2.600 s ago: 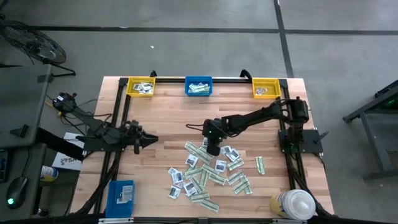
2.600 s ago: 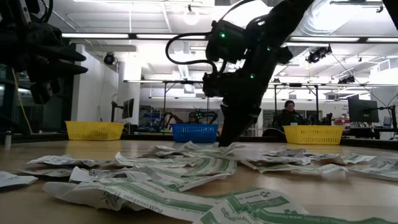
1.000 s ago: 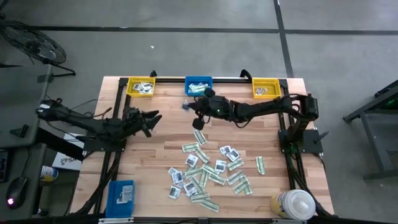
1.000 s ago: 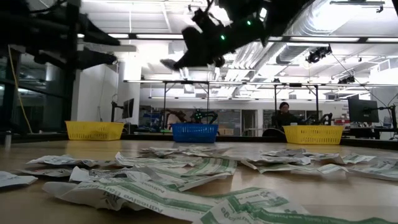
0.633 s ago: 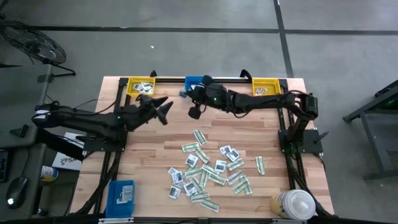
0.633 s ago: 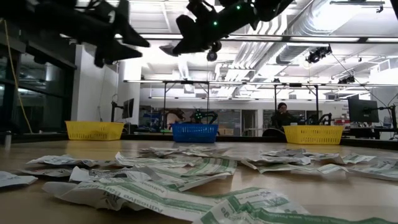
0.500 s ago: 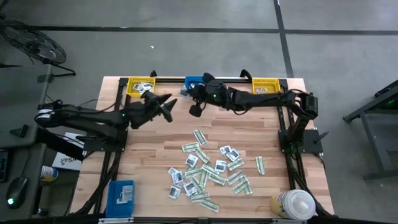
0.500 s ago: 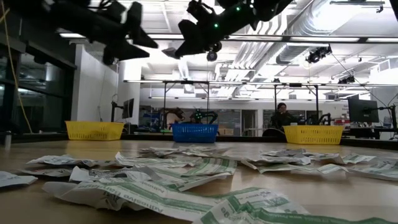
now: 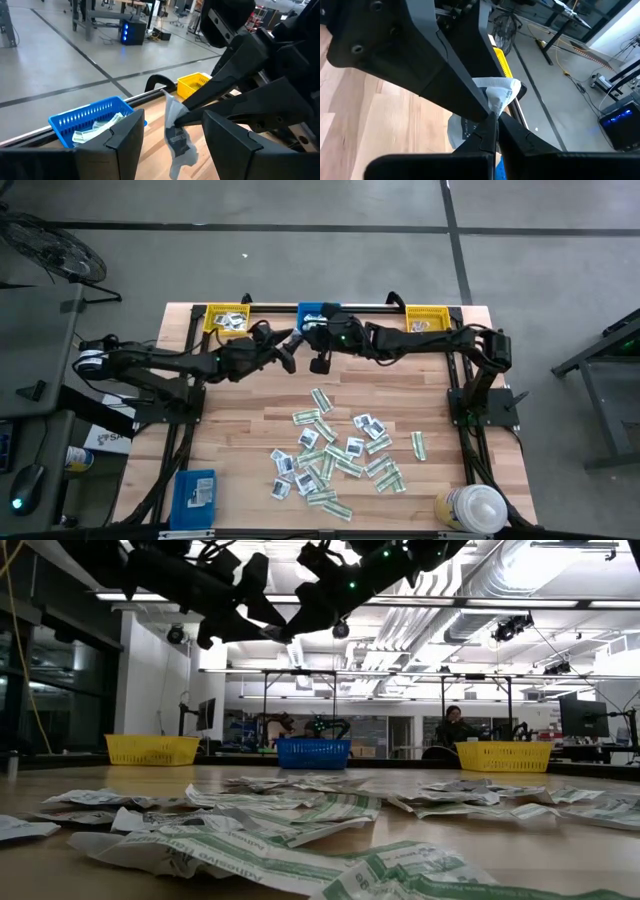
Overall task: Pick & Place First Aid Supplies
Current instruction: Put the gray towelette pack into the left yellow bin
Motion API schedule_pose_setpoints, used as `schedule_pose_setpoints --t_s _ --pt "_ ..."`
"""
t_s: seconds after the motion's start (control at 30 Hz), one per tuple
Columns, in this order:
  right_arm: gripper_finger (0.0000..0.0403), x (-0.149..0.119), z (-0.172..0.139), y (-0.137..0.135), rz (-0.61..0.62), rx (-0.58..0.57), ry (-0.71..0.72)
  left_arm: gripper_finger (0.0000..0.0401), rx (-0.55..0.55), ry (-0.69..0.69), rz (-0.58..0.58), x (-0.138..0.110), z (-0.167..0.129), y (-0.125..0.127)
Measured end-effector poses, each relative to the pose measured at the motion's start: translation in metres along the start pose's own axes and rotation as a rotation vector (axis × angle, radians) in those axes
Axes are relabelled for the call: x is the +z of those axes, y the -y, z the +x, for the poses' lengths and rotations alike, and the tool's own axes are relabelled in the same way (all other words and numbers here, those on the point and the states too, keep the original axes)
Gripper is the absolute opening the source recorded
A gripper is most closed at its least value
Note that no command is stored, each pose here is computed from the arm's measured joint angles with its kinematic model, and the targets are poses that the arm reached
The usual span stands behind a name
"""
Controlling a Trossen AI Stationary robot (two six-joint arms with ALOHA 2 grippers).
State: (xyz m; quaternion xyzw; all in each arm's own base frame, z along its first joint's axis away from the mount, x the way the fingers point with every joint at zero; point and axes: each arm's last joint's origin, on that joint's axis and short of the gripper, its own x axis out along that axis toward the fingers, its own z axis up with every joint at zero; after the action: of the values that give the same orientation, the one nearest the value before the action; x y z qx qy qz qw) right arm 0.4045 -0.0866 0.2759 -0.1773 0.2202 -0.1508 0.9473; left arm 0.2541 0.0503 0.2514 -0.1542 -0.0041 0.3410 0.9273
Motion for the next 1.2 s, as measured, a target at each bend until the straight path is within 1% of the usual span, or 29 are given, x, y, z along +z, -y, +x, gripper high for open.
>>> schedule_pose_setpoints --t_s 0.07,0.17,0.3,0.5,0.57,0.73,0.9,1.0,1.07,1.13,1.2 --pt "0.0000 0.000 0.000 0.000 -0.001 0.001 -0.002 0.0193 -0.002 -0.002 -0.020 0.000 0.000 0.000" --pt "0.0000 0.001 -0.002 0.001 -0.013 0.004 -0.005 0.0168 -0.023 -0.009 -0.044 0.000 0.000 0.001" --pt "0.0000 0.001 -0.005 0.004 -0.014 -0.003 -0.011 0.0115 -0.049 -0.025 -0.053 -0.001 0.000 0.001" --pt "0.0000 0.003 -0.011 0.012 -0.010 -0.029 -0.023 0.0030 -0.056 -0.047 -0.069 -0.003 0.000 0.001" --pt "0.0000 0.003 -0.012 0.013 -0.009 -0.025 -0.028 0.0009 -0.059 -0.050 -0.069 -0.003 0.000 0.001" --pt "0.0009 0.002 -0.013 0.014 -0.008 -0.007 -0.028 0.0005 -0.061 -0.051 -0.075 -0.003 0.000 0.001" --pt "0.0033 0.002 -0.013 0.014 0.017 -0.015 -0.033 0.0002 -0.062 -0.049 -0.076 -0.003 0.000 0.001" --pt "0.0059 0.003 -0.017 0.017 0.021 -0.018 -0.035 0.0002 -0.058 -0.047 -0.076 -0.003 0.000 0.001" --pt "0.0082 0.007 -0.022 0.022 0.052 -0.026 -0.022 0.0002 -0.046 -0.048 -0.073 -0.003 0.000 0.001" --pt "0.0107 0.010 -0.029 0.031 0.102 -0.031 -0.005 0.0001 -0.009 -0.055 -0.060 -0.005 0.000 -0.001" --pt "0.0132 0.010 -0.036 0.040 0.146 -0.038 -0.010 0.0001 0.053 -0.066 -0.049 -0.006 -0.002 -0.004"
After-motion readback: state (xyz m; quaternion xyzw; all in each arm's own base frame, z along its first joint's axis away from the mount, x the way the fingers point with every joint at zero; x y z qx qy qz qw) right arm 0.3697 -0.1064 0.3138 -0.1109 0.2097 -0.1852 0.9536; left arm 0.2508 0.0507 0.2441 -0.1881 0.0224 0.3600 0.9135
